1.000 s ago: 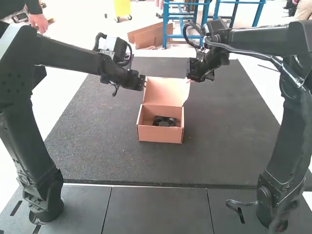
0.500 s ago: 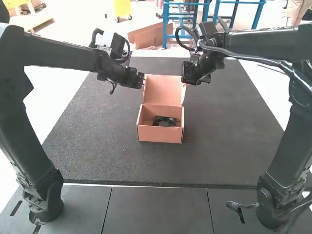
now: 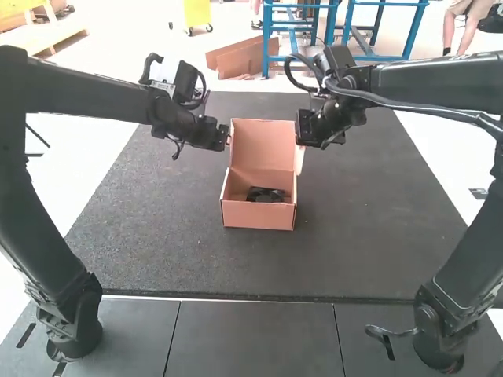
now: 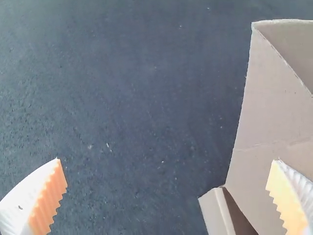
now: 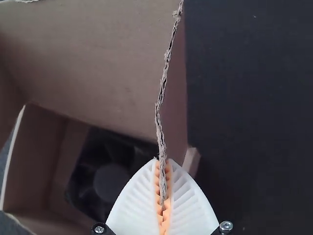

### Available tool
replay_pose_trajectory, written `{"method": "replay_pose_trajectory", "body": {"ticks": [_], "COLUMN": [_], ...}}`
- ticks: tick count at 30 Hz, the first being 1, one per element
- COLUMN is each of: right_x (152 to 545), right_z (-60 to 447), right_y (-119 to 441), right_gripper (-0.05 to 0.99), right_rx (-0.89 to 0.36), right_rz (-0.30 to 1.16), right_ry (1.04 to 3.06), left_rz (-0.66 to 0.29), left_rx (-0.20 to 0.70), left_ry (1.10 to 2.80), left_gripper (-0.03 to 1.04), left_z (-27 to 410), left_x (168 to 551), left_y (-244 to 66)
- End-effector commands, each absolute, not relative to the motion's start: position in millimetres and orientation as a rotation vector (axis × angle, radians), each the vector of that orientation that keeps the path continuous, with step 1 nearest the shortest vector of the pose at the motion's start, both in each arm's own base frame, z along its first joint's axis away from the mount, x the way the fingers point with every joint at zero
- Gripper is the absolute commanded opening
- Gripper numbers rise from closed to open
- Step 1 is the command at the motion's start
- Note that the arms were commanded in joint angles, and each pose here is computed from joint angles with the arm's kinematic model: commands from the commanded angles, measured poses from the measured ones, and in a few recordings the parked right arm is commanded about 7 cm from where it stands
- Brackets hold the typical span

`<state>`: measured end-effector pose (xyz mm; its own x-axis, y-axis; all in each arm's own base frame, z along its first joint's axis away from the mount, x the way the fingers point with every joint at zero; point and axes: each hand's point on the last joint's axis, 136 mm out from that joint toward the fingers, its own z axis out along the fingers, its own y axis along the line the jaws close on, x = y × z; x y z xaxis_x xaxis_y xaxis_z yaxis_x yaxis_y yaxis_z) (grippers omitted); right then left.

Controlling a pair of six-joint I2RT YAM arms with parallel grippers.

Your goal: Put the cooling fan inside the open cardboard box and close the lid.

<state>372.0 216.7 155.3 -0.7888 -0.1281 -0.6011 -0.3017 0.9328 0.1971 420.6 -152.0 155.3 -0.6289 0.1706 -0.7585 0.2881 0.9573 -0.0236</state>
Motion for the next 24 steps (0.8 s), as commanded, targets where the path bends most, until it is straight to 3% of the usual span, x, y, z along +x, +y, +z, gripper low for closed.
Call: {"method": "replay_pose_trajectory", "body": {"ticks": [1,9,18,24], "right_x": [365,362,338,328], "right_z": [150,156,156,142], "right_y": [214,214,240,240], "right_gripper": [-0.02,-0.01,-0.01,-0.01], "right_rx": [-0.279,-0.254,-0.352,-0.373], "right_rz": [0.366,0.395,0.511,0.503], "right_ry": [2.492,2.458,2.470,2.501], "left_rz": [-0.210,-0.211,-0.213,-0.230], "left_rx": [0.325,0.328,0.336,0.353], "left_ry": [2.210,2.210,2.209,2.206], "left_gripper": [0.97,0.97,0.97,0.97], "left_z": [176,173,171,171], "left_x": [415,408,398,393], "left_y": [-157,-155,-154,-158]}}
